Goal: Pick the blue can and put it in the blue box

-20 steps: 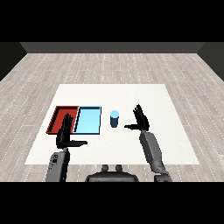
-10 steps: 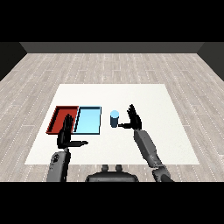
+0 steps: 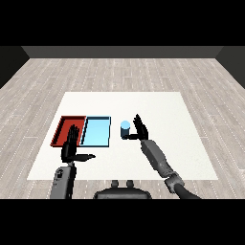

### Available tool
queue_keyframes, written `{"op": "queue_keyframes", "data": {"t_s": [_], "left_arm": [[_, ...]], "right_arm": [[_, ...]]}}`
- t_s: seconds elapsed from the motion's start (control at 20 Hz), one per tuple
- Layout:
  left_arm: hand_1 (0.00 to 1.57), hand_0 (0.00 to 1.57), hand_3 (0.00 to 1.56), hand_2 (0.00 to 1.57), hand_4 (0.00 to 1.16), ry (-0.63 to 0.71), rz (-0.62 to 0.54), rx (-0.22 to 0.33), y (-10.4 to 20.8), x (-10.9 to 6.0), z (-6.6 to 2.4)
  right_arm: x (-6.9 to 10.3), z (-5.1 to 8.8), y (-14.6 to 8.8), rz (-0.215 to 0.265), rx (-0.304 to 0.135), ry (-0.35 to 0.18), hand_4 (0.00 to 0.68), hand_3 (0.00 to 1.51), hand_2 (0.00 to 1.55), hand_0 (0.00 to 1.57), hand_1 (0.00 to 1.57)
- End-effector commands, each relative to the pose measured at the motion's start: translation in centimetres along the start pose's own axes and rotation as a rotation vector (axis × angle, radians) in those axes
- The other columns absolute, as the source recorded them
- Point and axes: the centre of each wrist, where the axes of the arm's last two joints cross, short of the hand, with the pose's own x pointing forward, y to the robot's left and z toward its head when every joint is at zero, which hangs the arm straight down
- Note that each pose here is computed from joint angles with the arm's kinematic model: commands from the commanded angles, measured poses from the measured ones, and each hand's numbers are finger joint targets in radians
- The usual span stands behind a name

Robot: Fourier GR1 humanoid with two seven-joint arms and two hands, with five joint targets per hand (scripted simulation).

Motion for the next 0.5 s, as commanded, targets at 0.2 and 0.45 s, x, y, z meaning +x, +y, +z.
{"op": "queue_keyframes", "data": {"t_s": [0.2, 0.45], "left_arm": [[0.00, 0.00, 0.00, 0.00, 0.00, -0.006, 0.006, 0.022, -2.9, 1.1, -1.40], [0.00, 0.00, 0.00, 0.00, 0.00, 0.000, 0.023, -0.017, -2.5, -0.1, 0.67]], "right_arm": [[-0.2, -2.3, 0.5, 0.020, 0.014, 0.024, 0.000, 0.00, 0.00, 0.00, 0.00], [-0.5, -2.0, 2.8, 0.062, 0.014, 0.046, 0.000, 0.00, 0.00, 0.00, 0.00]]}}
